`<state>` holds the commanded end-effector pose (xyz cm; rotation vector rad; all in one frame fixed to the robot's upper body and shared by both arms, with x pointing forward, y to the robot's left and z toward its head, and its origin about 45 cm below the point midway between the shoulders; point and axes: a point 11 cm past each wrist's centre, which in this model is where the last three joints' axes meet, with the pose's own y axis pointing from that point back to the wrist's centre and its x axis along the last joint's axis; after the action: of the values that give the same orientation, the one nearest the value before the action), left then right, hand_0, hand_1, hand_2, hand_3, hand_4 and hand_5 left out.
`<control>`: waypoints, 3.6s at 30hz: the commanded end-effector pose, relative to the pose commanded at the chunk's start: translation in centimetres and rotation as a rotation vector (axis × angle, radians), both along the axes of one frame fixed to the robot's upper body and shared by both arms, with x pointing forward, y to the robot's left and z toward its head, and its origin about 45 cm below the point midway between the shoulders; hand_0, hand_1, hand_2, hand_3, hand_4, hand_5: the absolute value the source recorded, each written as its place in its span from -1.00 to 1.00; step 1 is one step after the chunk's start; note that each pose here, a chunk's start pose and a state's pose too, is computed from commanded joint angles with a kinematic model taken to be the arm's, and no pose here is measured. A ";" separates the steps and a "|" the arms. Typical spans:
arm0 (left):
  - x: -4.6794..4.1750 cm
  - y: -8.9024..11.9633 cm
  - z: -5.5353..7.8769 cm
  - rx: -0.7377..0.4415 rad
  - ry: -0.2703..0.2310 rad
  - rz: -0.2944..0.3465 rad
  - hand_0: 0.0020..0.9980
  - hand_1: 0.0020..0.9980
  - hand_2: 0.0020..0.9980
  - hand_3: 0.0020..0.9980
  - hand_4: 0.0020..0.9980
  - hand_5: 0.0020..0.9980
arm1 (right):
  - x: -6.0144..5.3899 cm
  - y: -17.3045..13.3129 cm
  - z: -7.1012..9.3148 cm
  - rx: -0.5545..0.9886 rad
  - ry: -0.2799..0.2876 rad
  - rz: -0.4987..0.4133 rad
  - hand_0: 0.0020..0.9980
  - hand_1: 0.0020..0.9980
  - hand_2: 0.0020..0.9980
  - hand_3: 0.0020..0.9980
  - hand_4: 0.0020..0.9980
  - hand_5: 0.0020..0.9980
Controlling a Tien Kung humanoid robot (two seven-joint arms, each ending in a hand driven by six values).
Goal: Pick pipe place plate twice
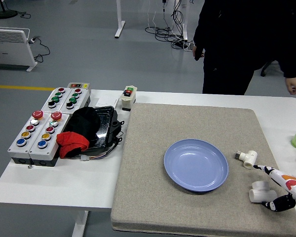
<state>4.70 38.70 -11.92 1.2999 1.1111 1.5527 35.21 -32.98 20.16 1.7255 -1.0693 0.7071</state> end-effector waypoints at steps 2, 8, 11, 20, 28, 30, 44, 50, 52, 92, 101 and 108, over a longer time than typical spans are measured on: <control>-0.05 0.0 0.0 0.000 0.001 -0.001 0.24 0.17 0.03 0.17 -0.47 1.00 | 0.0 0.0 -0.3 0.003 0.010 0.004 0.90 0.82 0.94 0.92 0.52 -0.91; -0.06 0.0 0.0 -0.001 0.001 0.000 0.24 0.17 0.03 0.17 -0.47 1.00 | 0.0 0.0 -0.8 0.015 0.021 0.017 0.63 0.57 0.67 0.70 0.35 -1.00; -0.04 0.0 0.0 -0.001 0.000 0.000 0.24 0.17 0.03 0.17 -0.47 1.00 | 0.0 -0.1 -0.9 0.017 0.018 0.011 0.24 0.32 0.35 0.50 0.19 -1.00; 0.09 0.0 0.0 -0.002 -0.004 0.002 0.24 0.17 0.03 0.17 -0.47 1.00 | 0.3 -0.3 -0.6 0.026 -0.015 -0.004 -0.07 0.12 0.20 0.41 0.08 -1.00; 0.19 0.0 0.0 -0.002 -0.005 0.001 0.24 0.17 0.03 0.17 -0.47 1.00 | 0.6 -0.1 0.9 0.047 -0.094 -0.002 -0.19 0.01 0.12 0.27 -0.06 -1.00; 0.19 0.0 0.0 -0.002 -0.005 0.001 0.24 0.17 0.03 0.17 -0.47 1.00 | 0.8 0.4 1.5 0.060 -0.129 0.017 -0.19 0.01 0.12 0.27 -0.06 -1.00; 0.16 0.0 0.0 -0.003 -0.008 0.007 0.24 0.17 0.03 0.17 -0.47 1.00 | 4.6 9.6 4.0 0.148 -0.223 0.208 -0.15 0.03 0.12 0.24 -0.11 -1.00; 0.12 0.0 0.0 -0.003 -0.009 0.010 0.24 0.17 0.03 0.17 -0.47 1.00 | 5.9 12.2 2.6 0.152 -0.200 0.238 0.31 0.33 0.31 0.32 -0.09 -1.00; 0.09 0.0 0.0 -0.003 -0.008 0.009 0.24 0.17 0.03 0.17 -0.47 1.00 | 6.2 12.6 2.1 0.141 -0.192 0.240 0.63 0.59 0.72 0.57 0.11 -1.00; 0.17 0.2 0.1 0.003 -0.009 0.013 0.25 0.17 0.02 0.17 -0.46 1.00 | 7.7 1.0 2.4 0.212 -0.183 -0.124 0.99 0.86 1.00 0.89 0.54 -0.60; 0.56 0.1 0.1 0.000 -0.017 0.013 0.25 0.17 0.02 0.17 -0.46 1.00 | 8.6 1.0 0.6 0.224 -0.117 -0.139 0.98 0.85 0.99 0.91 0.50 -0.60; 0.55 0.0 0.1 0.001 -0.019 0.018 0.25 0.17 0.02 0.17 -0.46 1.00 | 9.2 1.2 -0.7 0.205 -0.070 -0.156 0.98 0.85 0.98 0.89 0.50 -0.59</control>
<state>5.25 38.73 -11.85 1.2761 1.1130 1.5757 44.45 -31.80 19.45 1.7761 -1.3485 0.5799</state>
